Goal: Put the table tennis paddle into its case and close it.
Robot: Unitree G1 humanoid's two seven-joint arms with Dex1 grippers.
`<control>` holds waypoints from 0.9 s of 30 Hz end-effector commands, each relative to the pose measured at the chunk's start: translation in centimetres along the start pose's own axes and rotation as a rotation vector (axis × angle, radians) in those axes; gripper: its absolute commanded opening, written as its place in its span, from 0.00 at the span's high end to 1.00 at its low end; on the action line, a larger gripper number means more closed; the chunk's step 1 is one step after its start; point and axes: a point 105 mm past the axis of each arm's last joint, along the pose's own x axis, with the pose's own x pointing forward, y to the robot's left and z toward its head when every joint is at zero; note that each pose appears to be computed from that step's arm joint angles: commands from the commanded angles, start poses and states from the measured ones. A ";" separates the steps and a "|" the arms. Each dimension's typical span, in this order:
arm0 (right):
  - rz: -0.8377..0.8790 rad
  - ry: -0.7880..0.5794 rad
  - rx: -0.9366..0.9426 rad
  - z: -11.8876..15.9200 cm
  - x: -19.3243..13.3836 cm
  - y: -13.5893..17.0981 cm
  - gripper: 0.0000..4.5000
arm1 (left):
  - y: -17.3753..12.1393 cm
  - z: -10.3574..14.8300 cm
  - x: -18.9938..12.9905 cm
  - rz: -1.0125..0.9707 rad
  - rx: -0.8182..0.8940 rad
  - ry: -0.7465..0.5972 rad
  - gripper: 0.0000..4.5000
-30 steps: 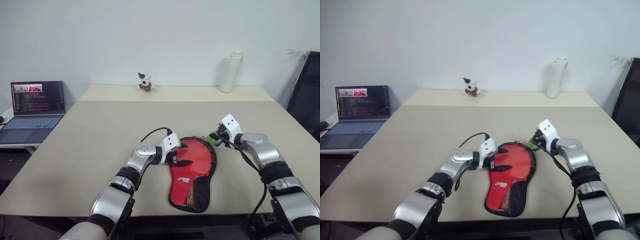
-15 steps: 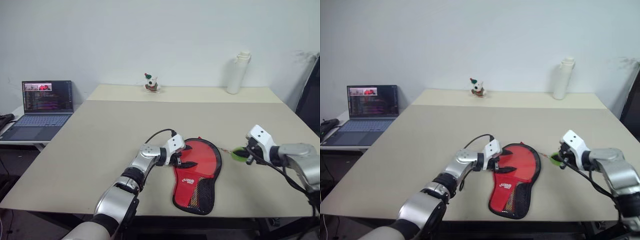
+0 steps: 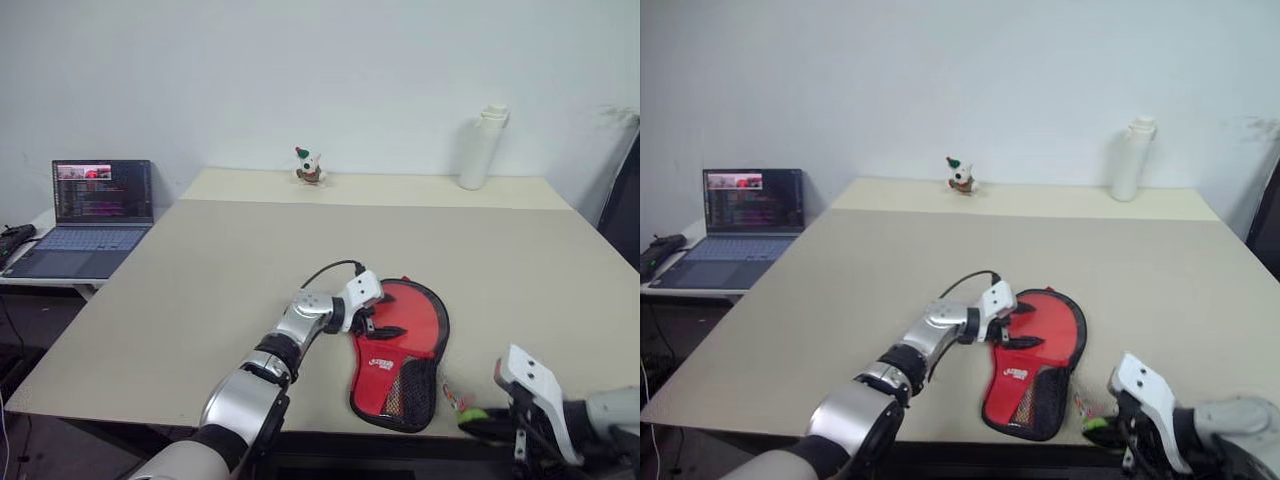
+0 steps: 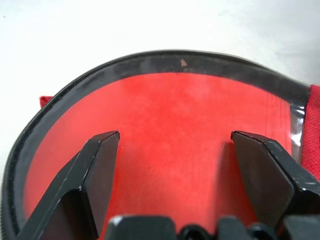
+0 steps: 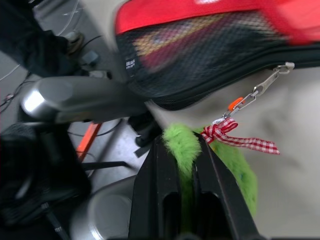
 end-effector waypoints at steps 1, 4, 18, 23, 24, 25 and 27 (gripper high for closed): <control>0.122 0.001 0.016 -0.4 0.4 3.6 0.99 | -1.9 -2.5 0.7 -0.059 -0.038 0.091 0.13; 0.221 -0.028 0.053 -0.4 0.8 5.6 0.99 | -1.9 -2.4 0.9 -0.058 -0.039 0.087 0.13; 0.225 -0.079 0.067 1.0 1.5 5.3 0.82 | -2.1 -2.0 1.5 -0.040 -0.039 0.063 0.13; 0.225 -0.118 0.068 1.7 1.0 5.1 0.44 | -2.0 -1.8 1.4 -0.034 -0.038 0.050 0.13; 0.231 -0.133 0.075 1.9 0.9 5.2 0.37 | -1.9 -1.7 1.4 -0.031 -0.035 0.045 0.13; 0.229 -0.152 0.078 2.3 0.7 5.1 0.37 | -1.7 -1.5 1.3 -0.026 -0.033 0.038 0.13; 0.208 -0.195 0.074 3.2 0.2 4.6 0.37 | -1.2 -1.0 1.0 -0.013 -0.022 0.020 0.13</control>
